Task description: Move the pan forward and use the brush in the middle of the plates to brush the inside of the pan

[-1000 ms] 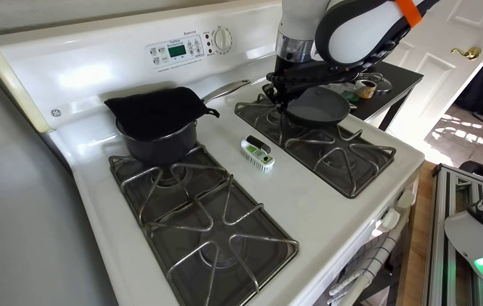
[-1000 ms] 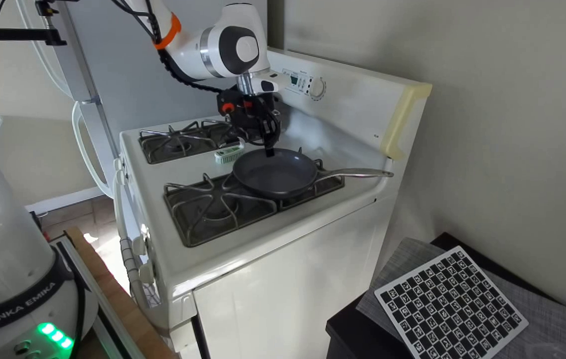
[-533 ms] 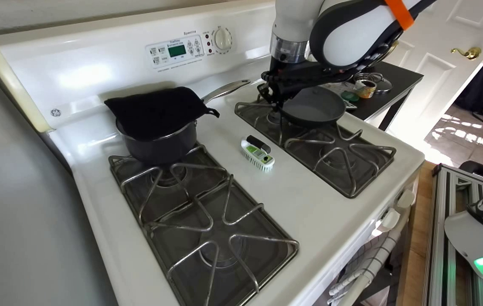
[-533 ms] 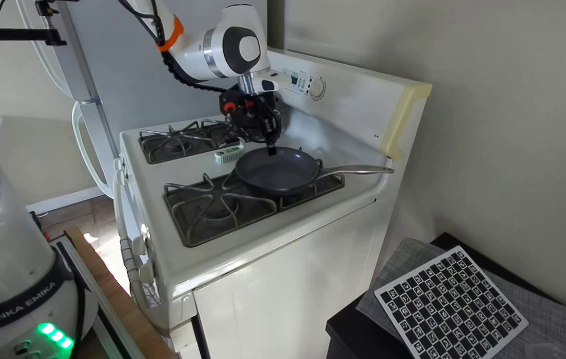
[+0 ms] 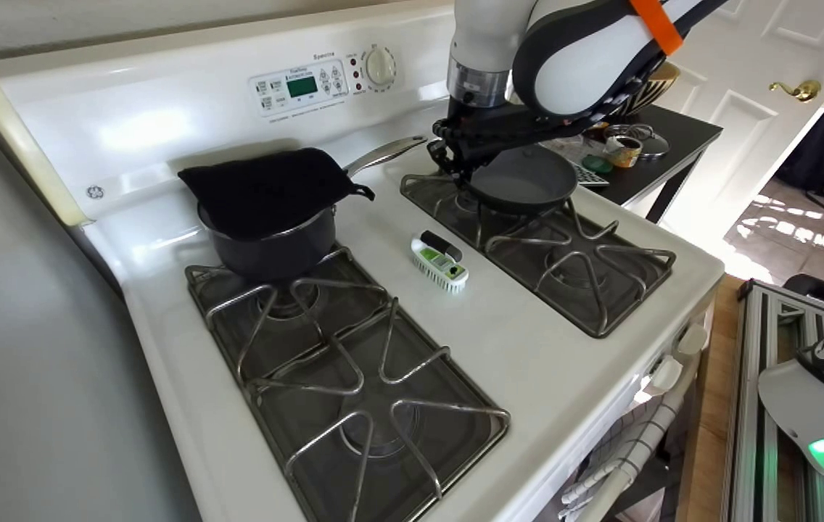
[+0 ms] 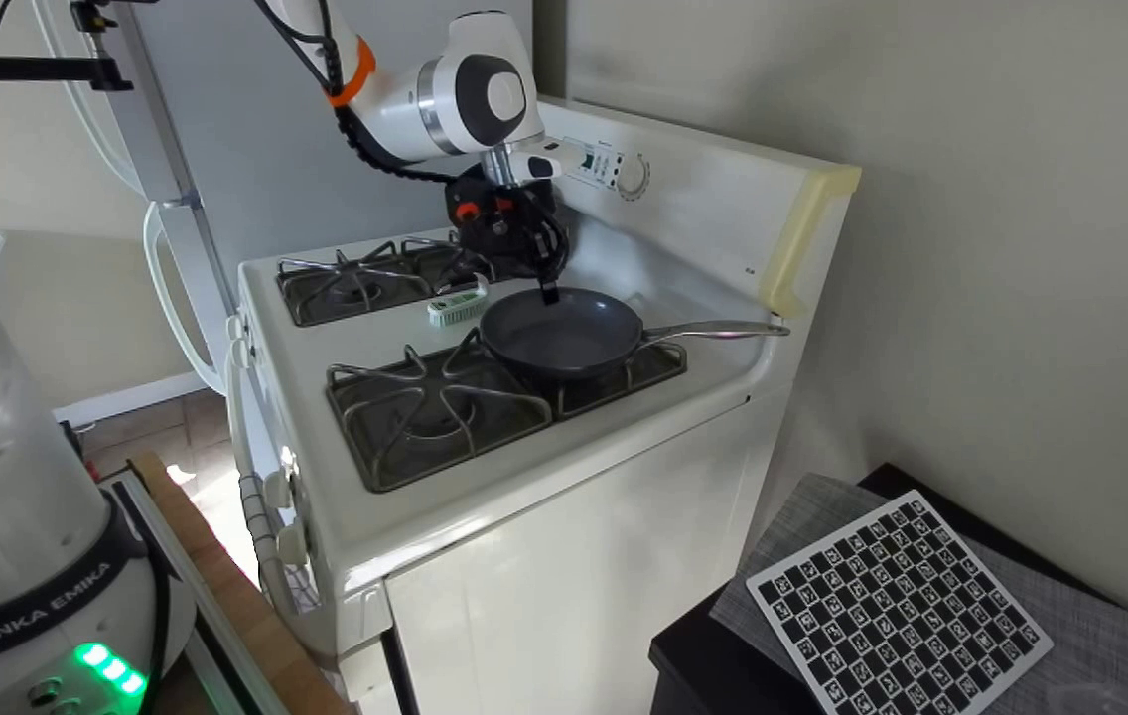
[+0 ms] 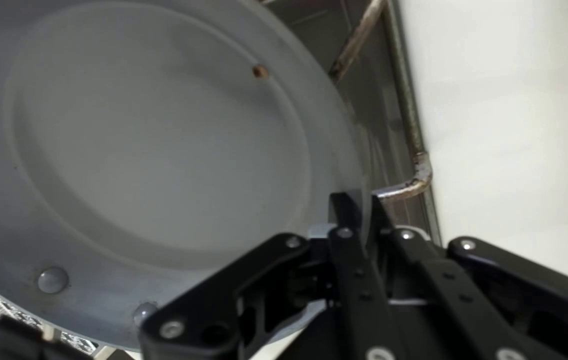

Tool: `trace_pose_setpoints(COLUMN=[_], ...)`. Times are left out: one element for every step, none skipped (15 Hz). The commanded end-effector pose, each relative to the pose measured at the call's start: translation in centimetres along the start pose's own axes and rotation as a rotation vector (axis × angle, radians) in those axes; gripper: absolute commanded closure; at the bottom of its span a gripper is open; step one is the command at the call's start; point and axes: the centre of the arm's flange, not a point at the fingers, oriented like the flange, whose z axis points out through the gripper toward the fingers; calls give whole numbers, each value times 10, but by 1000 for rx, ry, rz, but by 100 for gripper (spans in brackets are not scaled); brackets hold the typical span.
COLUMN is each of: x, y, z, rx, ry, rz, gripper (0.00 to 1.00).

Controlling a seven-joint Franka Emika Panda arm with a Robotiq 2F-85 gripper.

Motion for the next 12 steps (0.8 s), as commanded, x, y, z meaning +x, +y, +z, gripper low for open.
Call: trace_pose_setpoints(x=[5, 7, 8, 8, 9, 9, 9, 9, 9, 8, 8, 7], y=[-12, -13, -15, -16, -17, -18, -18, -19, -20, -20, -21, -22], z=[18, 17, 17, 17, 18, 18, 18, 18, 18, 17, 17, 18], rx=[12, 16, 17, 16, 15, 16, 16, 17, 17, 14, 15, 18], ry=[28, 32, 34, 31, 33, 33, 33, 33, 33, 36, 33, 35], rz=[30, 31, 31, 31, 29, 28, 27, 25, 24, 17, 14, 11], gripper=[100, 100, 100, 100, 100, 100, 100, 100, 100, 75, 74, 67])
